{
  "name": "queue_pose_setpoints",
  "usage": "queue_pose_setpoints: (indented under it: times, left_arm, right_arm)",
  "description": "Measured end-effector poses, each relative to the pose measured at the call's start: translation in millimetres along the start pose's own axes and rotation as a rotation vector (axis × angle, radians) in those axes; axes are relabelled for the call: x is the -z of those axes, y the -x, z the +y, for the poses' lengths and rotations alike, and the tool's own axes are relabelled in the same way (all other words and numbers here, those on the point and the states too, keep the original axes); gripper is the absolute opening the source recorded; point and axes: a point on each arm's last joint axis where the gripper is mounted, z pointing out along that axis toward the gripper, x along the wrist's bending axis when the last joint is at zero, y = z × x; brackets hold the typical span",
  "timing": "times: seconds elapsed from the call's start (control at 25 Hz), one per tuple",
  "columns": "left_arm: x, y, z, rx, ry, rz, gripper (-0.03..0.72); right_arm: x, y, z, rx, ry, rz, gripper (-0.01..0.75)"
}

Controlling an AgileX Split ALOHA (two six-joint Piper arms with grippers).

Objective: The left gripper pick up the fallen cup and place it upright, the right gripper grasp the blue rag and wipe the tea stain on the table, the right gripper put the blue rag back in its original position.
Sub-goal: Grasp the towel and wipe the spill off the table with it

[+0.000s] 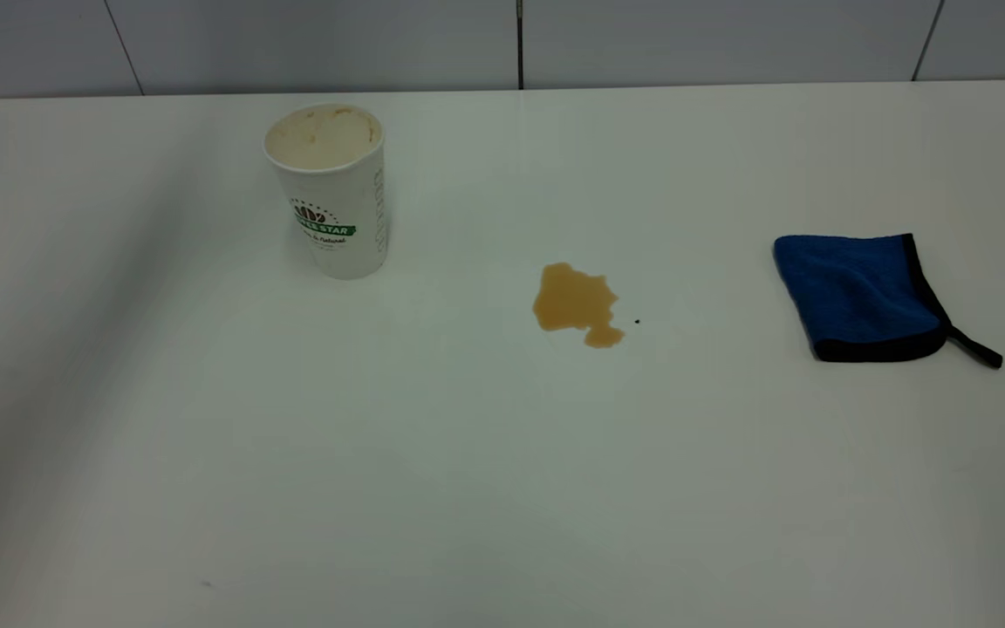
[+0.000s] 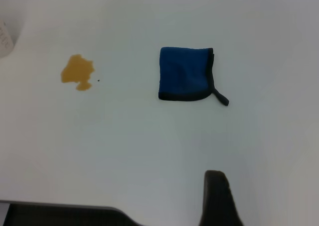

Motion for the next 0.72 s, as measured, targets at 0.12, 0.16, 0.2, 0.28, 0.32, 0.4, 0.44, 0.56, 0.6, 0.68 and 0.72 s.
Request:
queue_pose_setpoints:
  times: [0.12,0.16,0.2,0.28,0.32,0.4,0.44,0.56,0.6,0.68,0.72]
  left_arm:
    - [45.2,10.9,4.3,-0.005,0.089,0.0,0.564]
    - [61.3,14.7,4.7,-0.005,0.119,-0.001,0.564]
    - [74.5,19.4,4.5,-0.009,0.144,-0.002,0.564]
    - [104.8,32.2,2.6,-0.03,0.201,-0.006,0.564]
    - [120.0,40.3,0.7,-0.043,0.23,-0.011,0.564]
    - [145.7,57.3,-4.2,-0.079,0.278,-0.011,0.564]
    - [158.7,67.5,-7.7,-0.1,0.302,-0.008,0.564]
    - [189.9,94.6,-19.0,-0.164,0.365,0.045,0.564]
    - [198.9,103.4,-23.7,-0.184,0.381,0.065,0.564]
    - [208.6,116.1,-34.7,-0.224,0.384,0.108,0.564]
    - [211.3,122.4,-41.9,-0.246,0.373,0.119,0.564]
  right_arm:
    - [0.0,0.0,0.0,0.0,0.0,0.0,0.534]
    - [0.0,0.0,0.0,0.0,0.0,0.0,0.534]
    - [0.0,0.0,0.0,0.0,0.0,0.0,0.534]
    - [0.0,0.0,0.0,0.0,0.0,0.0,0.534]
    - [0.0,0.0,0.0,0.0,0.0,0.0,0.534]
    - [0.0,0.0,0.0,0.0,0.0,0.0,0.534]
    - [0.0,0.0,0.0,0.0,0.0,0.0,0.534]
    - [0.0,0.0,0.0,0.0,0.0,0.0,0.534]
    - [0.0,0.0,0.0,0.0,0.0,0.0,0.534]
    - [0.0,0.0,0.0,0.0,0.0,0.0,0.534]
    - [0.0,0.0,0.0,0.0,0.0,0.0,0.534]
